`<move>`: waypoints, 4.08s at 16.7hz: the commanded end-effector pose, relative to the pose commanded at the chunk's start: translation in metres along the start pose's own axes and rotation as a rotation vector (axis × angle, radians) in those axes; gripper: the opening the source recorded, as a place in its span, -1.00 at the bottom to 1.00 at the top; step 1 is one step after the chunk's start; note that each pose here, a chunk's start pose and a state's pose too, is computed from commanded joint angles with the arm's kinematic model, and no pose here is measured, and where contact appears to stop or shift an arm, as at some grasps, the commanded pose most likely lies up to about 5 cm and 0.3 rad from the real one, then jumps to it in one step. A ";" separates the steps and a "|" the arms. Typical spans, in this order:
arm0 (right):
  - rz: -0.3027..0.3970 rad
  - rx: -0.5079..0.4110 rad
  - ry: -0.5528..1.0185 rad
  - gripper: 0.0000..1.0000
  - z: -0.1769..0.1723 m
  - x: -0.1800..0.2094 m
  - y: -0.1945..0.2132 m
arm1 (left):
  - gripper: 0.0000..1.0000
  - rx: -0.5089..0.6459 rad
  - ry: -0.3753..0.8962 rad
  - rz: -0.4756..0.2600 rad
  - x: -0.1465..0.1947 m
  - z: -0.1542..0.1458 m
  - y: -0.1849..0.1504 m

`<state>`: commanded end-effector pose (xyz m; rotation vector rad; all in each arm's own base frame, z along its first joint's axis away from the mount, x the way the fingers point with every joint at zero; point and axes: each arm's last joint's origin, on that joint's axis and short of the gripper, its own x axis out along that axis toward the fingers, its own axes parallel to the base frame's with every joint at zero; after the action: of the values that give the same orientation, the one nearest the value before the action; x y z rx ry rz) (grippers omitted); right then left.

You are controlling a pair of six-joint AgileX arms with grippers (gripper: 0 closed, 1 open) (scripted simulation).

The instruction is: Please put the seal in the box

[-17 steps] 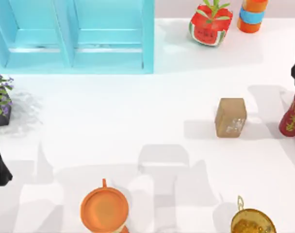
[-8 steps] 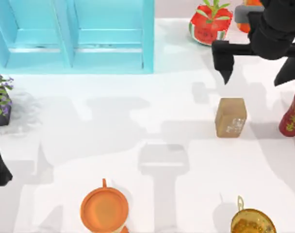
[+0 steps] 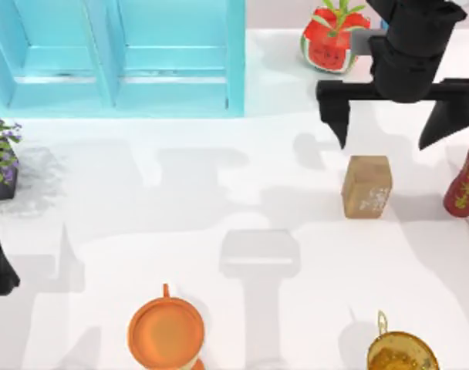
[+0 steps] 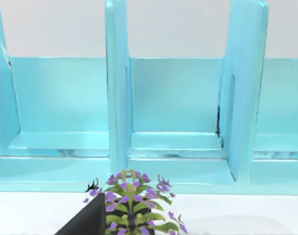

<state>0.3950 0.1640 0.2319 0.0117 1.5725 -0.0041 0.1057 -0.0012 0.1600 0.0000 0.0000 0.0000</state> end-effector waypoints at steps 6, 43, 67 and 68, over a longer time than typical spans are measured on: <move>-0.002 0.000 0.005 1.00 0.002 0.022 0.000 | 1.00 0.000 0.000 0.000 0.000 0.000 0.000; -0.005 -0.004 0.003 -1.00 0.003 0.083 0.004 | 1.00 0.000 0.000 0.000 0.000 0.000 0.000; -0.102 -0.018 -0.371 -1.00 -0.032 -0.121 -0.250 | 1.00 0.000 0.000 0.000 0.000 0.000 0.000; -0.112 -0.016 -0.334 -1.00 -0.041 -0.116 -0.267 | 1.00 0.000 0.000 0.000 0.000 0.000 0.000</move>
<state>0.3511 -0.1035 0.3462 -0.0860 1.2376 -0.0778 0.1057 -0.0012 0.1600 0.0000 0.0000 0.0000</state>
